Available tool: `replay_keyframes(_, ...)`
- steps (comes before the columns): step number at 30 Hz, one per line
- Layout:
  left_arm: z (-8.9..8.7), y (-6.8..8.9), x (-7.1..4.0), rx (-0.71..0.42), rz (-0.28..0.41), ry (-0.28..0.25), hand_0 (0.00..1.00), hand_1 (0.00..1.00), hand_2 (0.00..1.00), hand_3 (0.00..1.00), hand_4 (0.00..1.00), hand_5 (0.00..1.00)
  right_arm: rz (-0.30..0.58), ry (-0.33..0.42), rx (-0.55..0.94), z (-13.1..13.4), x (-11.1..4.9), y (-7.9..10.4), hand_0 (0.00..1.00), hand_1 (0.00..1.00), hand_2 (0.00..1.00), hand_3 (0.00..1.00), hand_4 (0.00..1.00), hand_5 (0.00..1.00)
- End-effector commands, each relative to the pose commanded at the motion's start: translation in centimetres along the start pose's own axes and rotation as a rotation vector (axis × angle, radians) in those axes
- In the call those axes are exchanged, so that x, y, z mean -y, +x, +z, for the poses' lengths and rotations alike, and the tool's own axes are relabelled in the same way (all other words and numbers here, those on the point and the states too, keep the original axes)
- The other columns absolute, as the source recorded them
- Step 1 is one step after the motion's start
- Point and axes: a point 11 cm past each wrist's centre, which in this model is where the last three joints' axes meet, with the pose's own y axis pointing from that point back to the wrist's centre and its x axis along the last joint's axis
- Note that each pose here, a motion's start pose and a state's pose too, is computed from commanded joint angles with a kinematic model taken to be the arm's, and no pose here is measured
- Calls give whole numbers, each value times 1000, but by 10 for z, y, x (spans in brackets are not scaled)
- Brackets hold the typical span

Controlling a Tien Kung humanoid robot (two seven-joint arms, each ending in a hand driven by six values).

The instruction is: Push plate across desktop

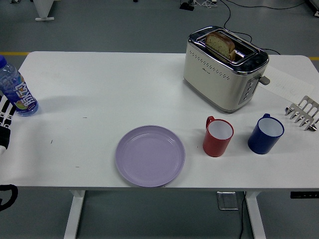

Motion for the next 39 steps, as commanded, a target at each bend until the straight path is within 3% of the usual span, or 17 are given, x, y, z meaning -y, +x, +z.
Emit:
replay_keyframes(3, -1, 3, -1, 26, -10, 35, 792, 807, 793, 790, 538, 998, -1, 3, 2, -1, 0, 0, 590, 526, 608, 595, 370, 545)
replay_keyframes(8, 0, 2, 0, 37, -23, 48, 794, 806, 790, 791, 543, 998, -4, 5, 2, -3, 0, -1, 590, 526, 607, 595, 369, 546)
replay_keyframes(39, -2, -1, 3, 55, -22, 60, 798, 804, 787, 786, 554, 998, -6, 16, 9, -7, -1, -3, 590, 525, 607, 593, 367, 541)
